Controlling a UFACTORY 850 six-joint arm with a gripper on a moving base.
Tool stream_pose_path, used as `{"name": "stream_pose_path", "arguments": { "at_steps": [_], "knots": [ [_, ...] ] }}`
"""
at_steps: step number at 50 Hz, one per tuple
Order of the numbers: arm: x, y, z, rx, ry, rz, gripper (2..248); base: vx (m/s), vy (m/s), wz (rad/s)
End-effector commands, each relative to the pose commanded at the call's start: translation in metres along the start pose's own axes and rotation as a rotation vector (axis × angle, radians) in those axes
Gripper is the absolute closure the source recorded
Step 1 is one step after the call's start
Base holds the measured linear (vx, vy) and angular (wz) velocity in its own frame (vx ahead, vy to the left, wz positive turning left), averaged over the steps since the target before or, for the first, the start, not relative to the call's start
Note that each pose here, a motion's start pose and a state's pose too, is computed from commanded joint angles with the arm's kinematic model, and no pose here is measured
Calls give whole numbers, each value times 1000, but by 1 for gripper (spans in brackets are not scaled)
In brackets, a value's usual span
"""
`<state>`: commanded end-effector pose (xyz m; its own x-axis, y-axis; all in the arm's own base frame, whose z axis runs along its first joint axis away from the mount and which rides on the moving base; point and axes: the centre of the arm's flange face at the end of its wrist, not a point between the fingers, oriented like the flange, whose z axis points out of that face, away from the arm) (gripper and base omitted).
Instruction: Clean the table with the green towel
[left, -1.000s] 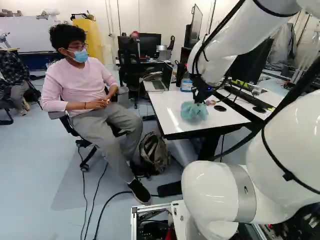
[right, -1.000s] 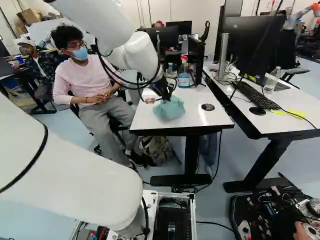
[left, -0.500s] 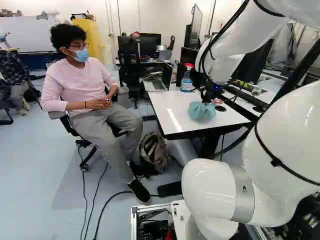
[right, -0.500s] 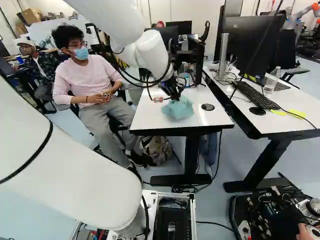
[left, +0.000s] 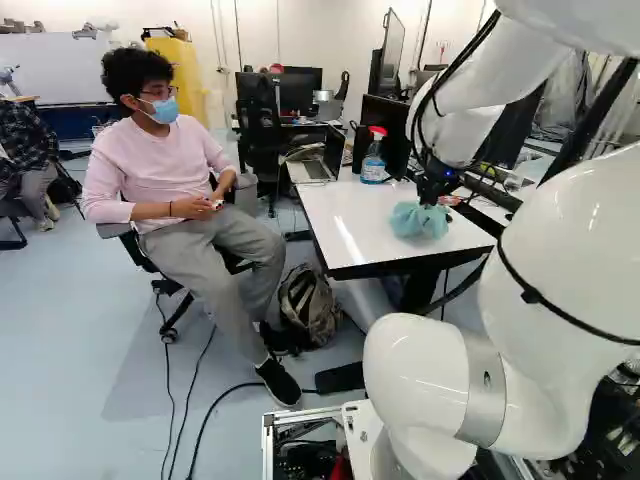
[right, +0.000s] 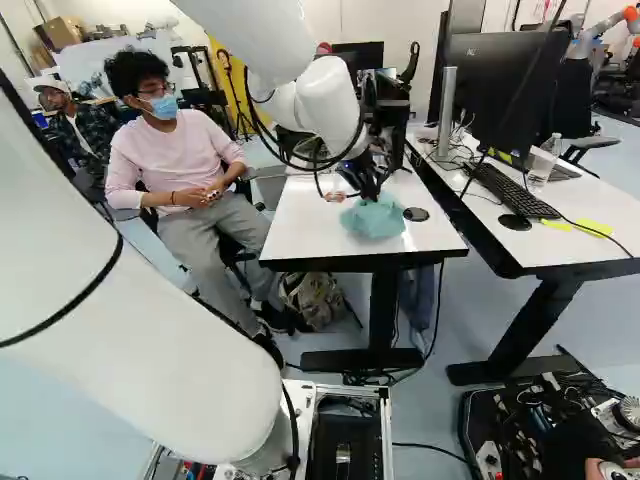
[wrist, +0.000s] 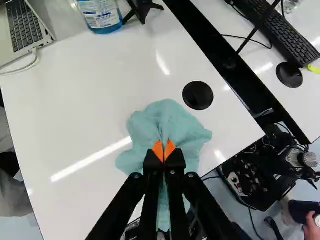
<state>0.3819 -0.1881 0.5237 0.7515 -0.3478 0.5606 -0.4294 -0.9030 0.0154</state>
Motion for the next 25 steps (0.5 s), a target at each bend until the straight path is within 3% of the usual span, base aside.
{"name": "stream_pose_path", "arguments": {
  "at_steps": [25],
  "knots": [
    [34,32,22,-37,-5,56,226,0,0,0]
  ]
}}
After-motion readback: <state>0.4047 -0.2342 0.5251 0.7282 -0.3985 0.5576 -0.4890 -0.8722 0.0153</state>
